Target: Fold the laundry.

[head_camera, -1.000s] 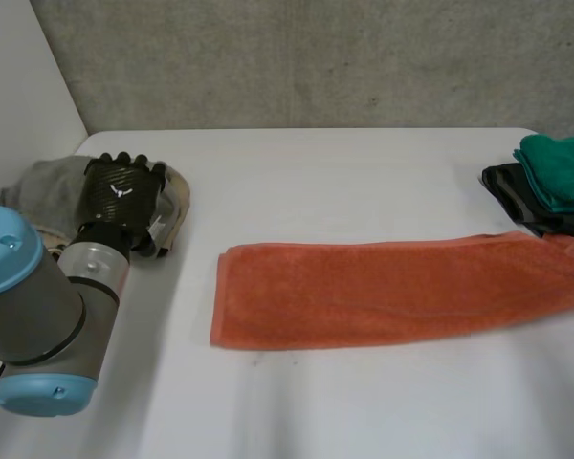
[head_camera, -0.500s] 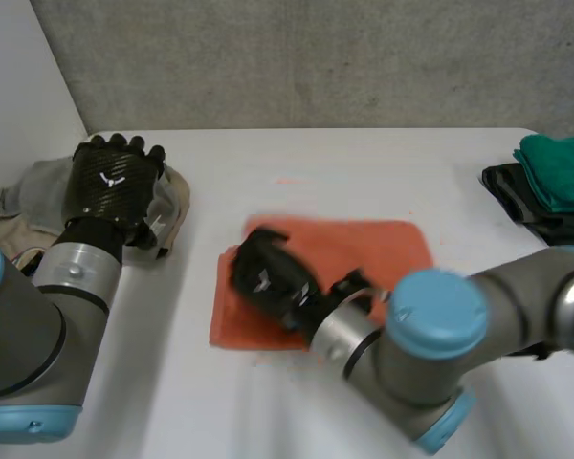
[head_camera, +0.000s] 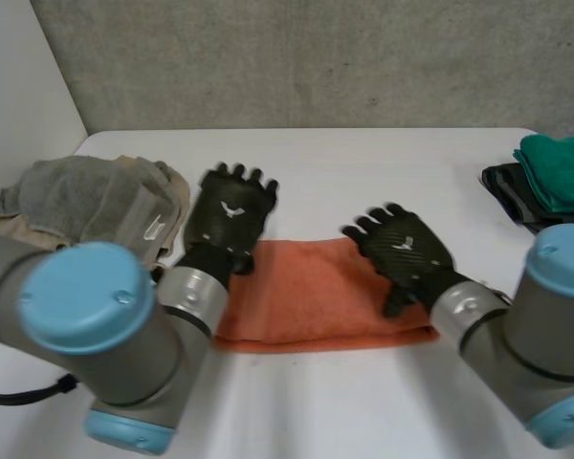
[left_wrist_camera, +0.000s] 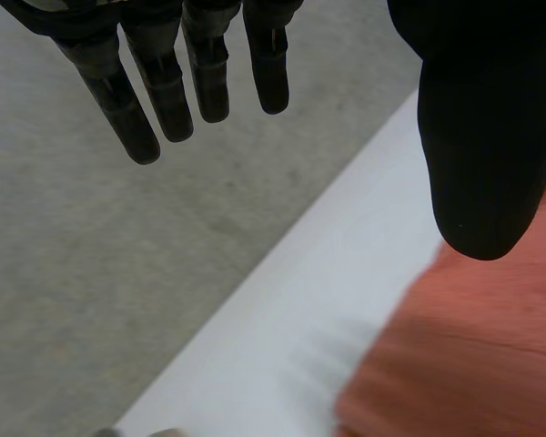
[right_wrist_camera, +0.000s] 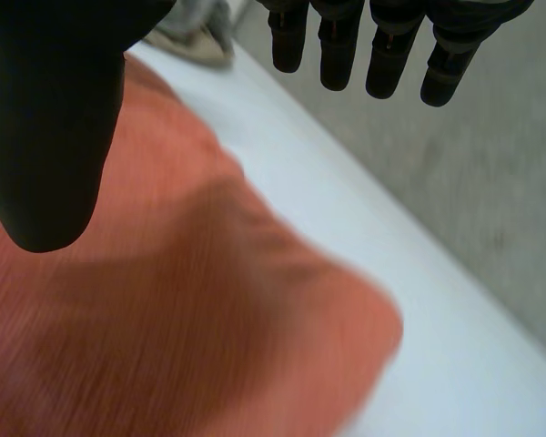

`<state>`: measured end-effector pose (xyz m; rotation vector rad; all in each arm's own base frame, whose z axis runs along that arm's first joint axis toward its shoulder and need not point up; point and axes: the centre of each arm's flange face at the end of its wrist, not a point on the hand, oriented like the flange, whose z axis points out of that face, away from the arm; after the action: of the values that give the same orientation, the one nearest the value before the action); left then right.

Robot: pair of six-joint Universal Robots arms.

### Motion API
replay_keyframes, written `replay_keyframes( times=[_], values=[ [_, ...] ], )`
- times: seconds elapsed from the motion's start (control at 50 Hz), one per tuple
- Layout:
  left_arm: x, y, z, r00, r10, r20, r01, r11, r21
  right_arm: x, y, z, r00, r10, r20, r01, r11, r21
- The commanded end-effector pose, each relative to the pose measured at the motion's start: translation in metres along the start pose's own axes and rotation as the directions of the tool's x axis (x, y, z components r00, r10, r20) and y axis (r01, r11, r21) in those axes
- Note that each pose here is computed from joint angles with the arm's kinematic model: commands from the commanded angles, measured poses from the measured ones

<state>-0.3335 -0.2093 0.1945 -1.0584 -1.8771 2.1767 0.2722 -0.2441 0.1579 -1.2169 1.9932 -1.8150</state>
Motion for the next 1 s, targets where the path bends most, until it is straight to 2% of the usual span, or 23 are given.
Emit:
replay_keyframes(
  times=[0.02,0.16,0.26,0.3,0.34,0.4,0.42,0.46,0.48,0.52,0.54,0.6,0.62,0.66,0.74,0.76,0.82,0.84,0.9,0.92,1.0],
  values=[
    [0.032,0.023,0.004,0.997,0.013,-0.07,-0.016,0.999,-0.052,0.023,0.032,-0.013,0.999,-0.014,-0.04,0.008,0.987,-0.161],
    [0.028,0.02,-0.002,0.998,0.013,-0.068,-0.017,0.998,-0.056,0.03,0.058,-0.003,0.991,-0.131,-0.018,0.123,0.96,-0.251],
    [0.012,0.0,-0.014,0.999,0.006,-0.038,-0.007,1.0,-0.016,0.045,0.045,0.007,0.968,-0.229,-0.102,0.202,0.954,-0.222],
    [0.002,-0.007,-0.019,1.0,0.005,-0.015,-0.005,1.0,-0.002,0.045,0.021,0.014,0.952,-0.268,-0.146,0.246,0.958,-0.149],
    [-0.006,-0.012,-0.023,1.0,0.002,0.005,-0.002,1.0,0.008,0.023,-0.014,0.019,0.945,-0.3,-0.128,0.298,0.954,-0.035],
    [-0.025,-0.017,-0.028,0.998,0.0,0.06,-0.001,1.0,0.011,-0.006,-0.038,0.02,0.941,-0.33,-0.078,0.334,0.94,0.062],
    [-0.03,-0.017,-0.028,0.997,-0.001,0.08,0.0,1.0,0.01,-0.031,-0.053,0.019,0.935,-0.353,-0.043,0.355,0.926,0.131],
    [-0.044,-0.016,-0.031,0.991,0.0,0.134,0.0,1.0,-0.005,-0.058,-0.055,0.019,0.929,-0.37,0.011,0.363,0.916,0.171],
    [-0.049,-0.016,-0.031,0.988,-0.001,0.156,0.003,1.0,-0.011,-0.085,-0.054,0.018,0.916,-0.395,0.069,0.374,0.904,0.207],
    [-0.062,-0.012,-0.03,0.978,-0.001,0.211,0.008,0.999,-0.032,-0.109,-0.053,0.016,0.895,-0.429,0.123,0.393,0.887,0.242],
    [-0.066,-0.01,-0.03,0.974,0.0,0.225,0.009,0.999,-0.041,-0.132,-0.048,0.013,0.864,-0.474,0.17,0.421,0.866,0.27],
    [-0.071,-0.003,-0.03,0.97,0.004,0.244,0.012,0.998,-0.064,-0.148,-0.04,0.013,0.839,-0.51,0.189,0.455,0.849,0.269],
    [-0.072,-0.003,-0.029,0.969,0.004,0.247,0.012,0.998,-0.064,-0.147,-0.04,0.015,0.843,-0.505,0.183,0.453,0.852,0.264],
    [-0.073,-0.003,-0.028,0.968,0.002,0.252,0.014,0.998,-0.06,-0.144,-0.042,0.015,0.858,-0.485,0.17,0.439,0.863,0.248],
    [-0.074,-0.006,-0.024,0.967,-0.01,0.256,0.022,0.999,-0.046,-0.127,-0.052,0.014,0.934,-0.332,0.131,0.304,0.932,0.197],
    [-0.075,-0.008,-0.023,0.966,-0.016,0.258,0.027,0.999,-0.038,-0.109,-0.058,0.015,0.966,-0.234,0.105,0.213,0.96,0.182],
    [-0.077,-0.017,-0.016,0.962,-0.058,0.266,0.059,0.998,0.002,-0.075,-0.068,0.012,0.996,-0.065,0.068,0.051,0.982,0.179],
    [-0.077,-0.019,-0.014,0.962,-0.073,0.264,0.072,0.997,0.011,-0.058,-0.075,0.007,0.996,0.054,0.071,-0.067,0.978,0.196],
    [-0.066,-0.026,-0.008,0.962,-0.146,0.229,0.138,0.989,0.05,-0.035,-0.081,0.004,0.975,0.204,0.088,-0.218,0.953,0.212],
    [-0.06,-0.028,-0.007,0.964,-0.163,0.21,0.154,0.986,0.061,-0.022,-0.081,0.005,0.955,0.28,0.1,-0.295,0.933,0.205],
    [-0.023,-0.038,0.001,0.971,-0.227,0.071,0.219,0.971,0.095,0.009,-0.066,0.006,0.917,0.392,0.079,-0.399,0.909,0.121]
  ],
)
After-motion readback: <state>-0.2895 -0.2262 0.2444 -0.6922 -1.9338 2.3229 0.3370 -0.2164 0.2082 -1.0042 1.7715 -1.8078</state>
